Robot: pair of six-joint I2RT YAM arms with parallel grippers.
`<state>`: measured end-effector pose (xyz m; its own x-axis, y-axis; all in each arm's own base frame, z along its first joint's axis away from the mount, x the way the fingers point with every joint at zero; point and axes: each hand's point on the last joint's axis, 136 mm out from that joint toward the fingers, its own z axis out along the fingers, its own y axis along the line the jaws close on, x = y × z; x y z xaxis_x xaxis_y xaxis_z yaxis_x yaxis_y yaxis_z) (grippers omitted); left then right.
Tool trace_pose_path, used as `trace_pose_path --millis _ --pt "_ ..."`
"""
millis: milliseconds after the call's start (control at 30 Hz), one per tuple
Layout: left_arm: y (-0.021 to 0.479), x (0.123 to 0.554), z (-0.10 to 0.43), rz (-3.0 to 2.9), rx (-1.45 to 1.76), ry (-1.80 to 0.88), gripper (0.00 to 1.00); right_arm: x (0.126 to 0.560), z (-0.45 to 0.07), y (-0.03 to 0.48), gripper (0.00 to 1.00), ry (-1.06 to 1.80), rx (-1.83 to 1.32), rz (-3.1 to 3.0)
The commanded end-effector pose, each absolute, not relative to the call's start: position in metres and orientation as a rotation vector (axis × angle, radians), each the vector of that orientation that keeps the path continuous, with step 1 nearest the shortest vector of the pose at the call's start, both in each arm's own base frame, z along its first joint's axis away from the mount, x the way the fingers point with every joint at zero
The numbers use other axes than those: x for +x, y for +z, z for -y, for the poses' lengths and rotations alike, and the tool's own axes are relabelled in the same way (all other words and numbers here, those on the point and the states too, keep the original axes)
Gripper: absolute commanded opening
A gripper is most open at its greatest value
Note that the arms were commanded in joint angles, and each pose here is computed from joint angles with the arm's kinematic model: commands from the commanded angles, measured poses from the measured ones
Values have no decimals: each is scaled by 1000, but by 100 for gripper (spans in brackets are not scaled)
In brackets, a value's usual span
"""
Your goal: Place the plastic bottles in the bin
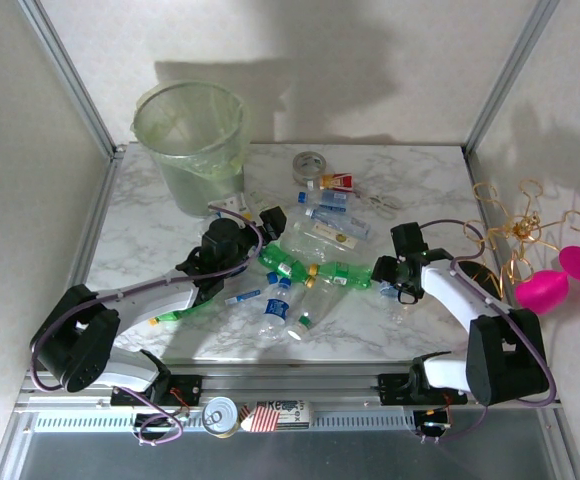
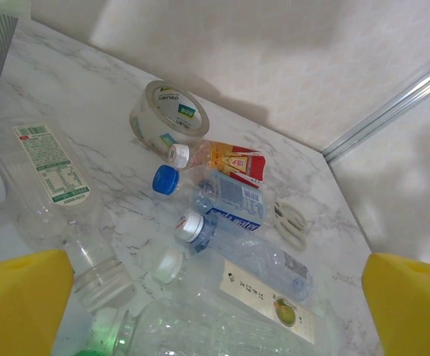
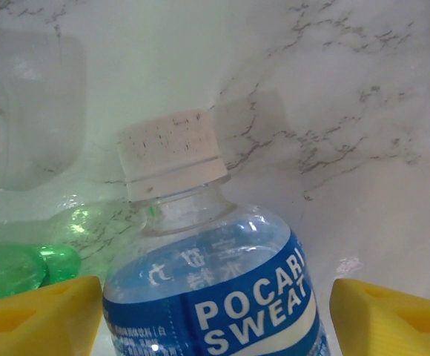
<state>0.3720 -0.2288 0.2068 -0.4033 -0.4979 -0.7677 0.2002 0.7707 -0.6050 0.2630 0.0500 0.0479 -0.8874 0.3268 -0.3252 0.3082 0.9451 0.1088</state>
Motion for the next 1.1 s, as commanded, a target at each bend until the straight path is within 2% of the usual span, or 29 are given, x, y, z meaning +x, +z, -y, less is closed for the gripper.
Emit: trace_pose_path --millis 0,200,300,400,533,600,833,1067 --pt "220 368 229 -1813 -226 -787 99 248 -46 31 81 -10 474 -2838" --pt "222 363 224 -1812 -221 -778 99 247 -45 23 79 -49 466 -2847" --pt "227 361 223 -1804 -211 -779 99 251 -46 29 69 -43 460 -2827" --pt "235 359 222 -1781 -204 -791 99 259 -45 45 62 -39 447 -2787" --pt "242 357 229 -1767 -168 -832 99 284 -53 90 59 40 410 -2676" --pt "246 353 240 -1760 -109 -887 99 302 -67 119 58 154 378 -2591" --pt "260 325 285 -1731 157 -1127 99 362 -152 234 57 812 181 -2191" --pt "263 303 310 -1747 323 -1117 99 379 -201 306 57 1216 54 -1911"
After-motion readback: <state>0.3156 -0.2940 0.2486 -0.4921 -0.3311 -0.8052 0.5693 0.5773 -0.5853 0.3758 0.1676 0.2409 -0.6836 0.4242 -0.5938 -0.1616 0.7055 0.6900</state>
